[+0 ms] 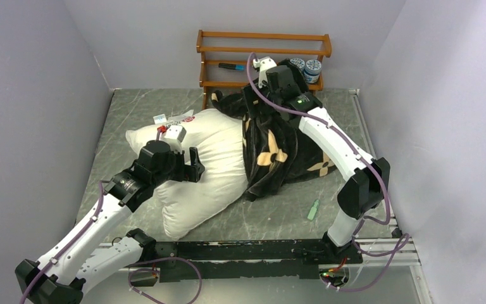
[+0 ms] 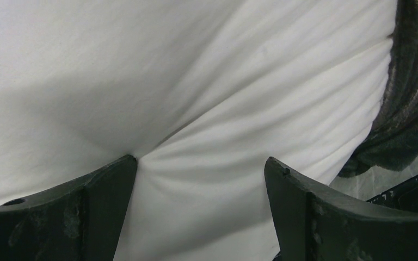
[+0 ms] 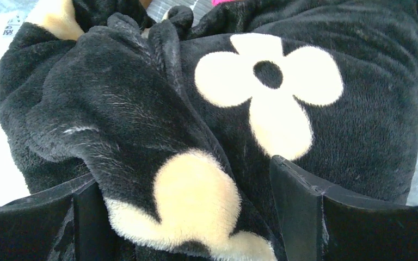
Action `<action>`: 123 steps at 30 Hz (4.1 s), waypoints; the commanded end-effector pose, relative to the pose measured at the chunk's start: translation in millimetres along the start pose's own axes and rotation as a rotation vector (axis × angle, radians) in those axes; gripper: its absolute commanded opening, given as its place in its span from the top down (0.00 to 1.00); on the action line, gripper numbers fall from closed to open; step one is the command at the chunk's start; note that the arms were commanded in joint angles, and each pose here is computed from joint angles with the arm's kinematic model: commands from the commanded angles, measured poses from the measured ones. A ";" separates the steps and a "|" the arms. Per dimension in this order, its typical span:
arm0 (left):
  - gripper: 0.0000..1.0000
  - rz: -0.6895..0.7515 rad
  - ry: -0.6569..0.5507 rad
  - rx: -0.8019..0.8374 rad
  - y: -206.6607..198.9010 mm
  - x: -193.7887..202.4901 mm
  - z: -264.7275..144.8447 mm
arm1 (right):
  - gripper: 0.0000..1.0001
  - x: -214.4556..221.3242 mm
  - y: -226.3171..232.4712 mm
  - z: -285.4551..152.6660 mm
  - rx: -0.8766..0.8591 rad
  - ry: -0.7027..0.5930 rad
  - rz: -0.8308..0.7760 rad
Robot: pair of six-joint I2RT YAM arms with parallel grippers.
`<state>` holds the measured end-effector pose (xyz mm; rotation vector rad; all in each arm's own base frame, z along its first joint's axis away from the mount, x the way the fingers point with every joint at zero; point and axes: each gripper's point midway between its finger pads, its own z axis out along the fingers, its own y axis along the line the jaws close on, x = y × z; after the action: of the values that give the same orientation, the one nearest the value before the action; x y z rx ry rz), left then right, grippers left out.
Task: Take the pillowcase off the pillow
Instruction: Remove the pillow from the pillowcase.
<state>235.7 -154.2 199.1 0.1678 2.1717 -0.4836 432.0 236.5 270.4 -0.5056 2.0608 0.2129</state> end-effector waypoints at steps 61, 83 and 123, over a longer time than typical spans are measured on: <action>0.04 0.860 -0.019 0.203 -138.1 63.4 -0.4 | 0.06 74.3 -42.5 -149.0 -0.034 -0.111 0.282; 0.03 0.958 0.119 -0.351 -69.1 111.2 66.7 | 0.05 83.2 -33.2 -151.4 -0.078 -0.111 0.291; 0.95 0.401 0.033 0.103 -126.3 -4.9 45.4 | 0.03 169.1 114.0 -155.9 -0.419 -0.052 0.391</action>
<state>216.6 -255.8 149.5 0.8220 2.2271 -0.1596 177.3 224.1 192.0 -0.4163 2.1370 0.8565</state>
